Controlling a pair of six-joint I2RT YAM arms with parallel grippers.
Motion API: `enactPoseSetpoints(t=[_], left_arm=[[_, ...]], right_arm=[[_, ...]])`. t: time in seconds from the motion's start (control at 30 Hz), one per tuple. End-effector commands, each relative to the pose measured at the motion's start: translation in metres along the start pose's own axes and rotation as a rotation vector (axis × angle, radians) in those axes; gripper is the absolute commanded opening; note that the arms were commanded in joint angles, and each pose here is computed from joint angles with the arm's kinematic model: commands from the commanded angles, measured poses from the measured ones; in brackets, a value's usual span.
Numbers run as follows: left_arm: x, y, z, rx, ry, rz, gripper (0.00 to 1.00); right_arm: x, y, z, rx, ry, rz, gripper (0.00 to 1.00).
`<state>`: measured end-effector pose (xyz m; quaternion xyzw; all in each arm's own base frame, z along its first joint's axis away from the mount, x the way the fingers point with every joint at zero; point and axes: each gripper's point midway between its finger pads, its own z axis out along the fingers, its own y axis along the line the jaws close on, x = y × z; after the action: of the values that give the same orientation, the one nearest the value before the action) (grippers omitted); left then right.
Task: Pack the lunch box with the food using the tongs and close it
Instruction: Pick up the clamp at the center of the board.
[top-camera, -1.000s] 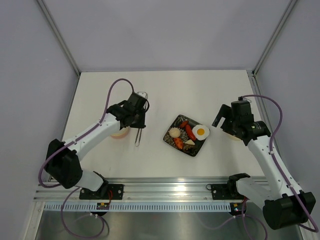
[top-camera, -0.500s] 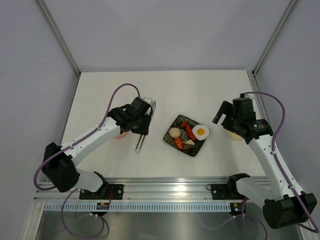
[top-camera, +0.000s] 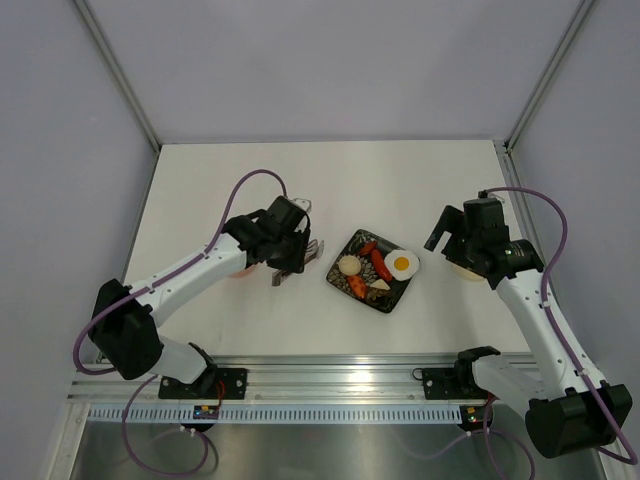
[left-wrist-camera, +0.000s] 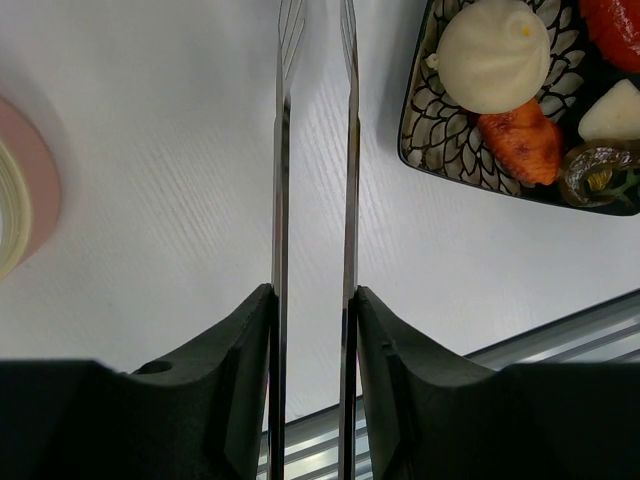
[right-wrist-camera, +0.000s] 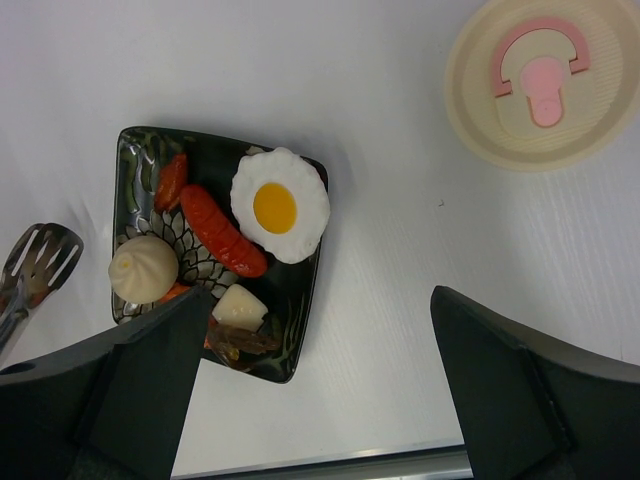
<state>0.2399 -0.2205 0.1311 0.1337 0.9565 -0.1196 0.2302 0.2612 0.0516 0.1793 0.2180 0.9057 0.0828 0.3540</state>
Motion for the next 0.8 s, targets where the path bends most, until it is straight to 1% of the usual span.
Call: enactPoseSetpoints(t=[0.0,0.1,0.23,0.5,0.7,0.77], left_arm=[[-0.009,-0.012,0.0,0.053,-0.039,-0.001,0.39],[-0.01,-0.014,-0.001,0.06,-0.044,-0.001,0.36],[-0.015,-0.017,-0.009,0.074,-0.065,-0.001,0.36],[-0.03,-0.034,-0.043,0.125,-0.132,0.046,0.36],[-0.036,-0.043,-0.064,0.132,-0.171,0.063,0.36],[-0.038,-0.054,-0.071,0.167,-0.175,0.073,0.36]], right_arm=[[-0.003,0.002,-0.003,-0.017,-0.016,0.019,1.0],[0.0,0.002,-0.002,-0.019,-0.007,0.018,0.99],[0.003,0.002,-0.001,-0.021,0.001,0.019,0.99],[0.006,0.002,0.0,-0.025,0.016,0.018,0.99],[0.01,0.001,-0.002,-0.03,0.032,-0.006,0.99],[0.011,0.0,-0.002,-0.028,0.033,-0.013,0.99]])
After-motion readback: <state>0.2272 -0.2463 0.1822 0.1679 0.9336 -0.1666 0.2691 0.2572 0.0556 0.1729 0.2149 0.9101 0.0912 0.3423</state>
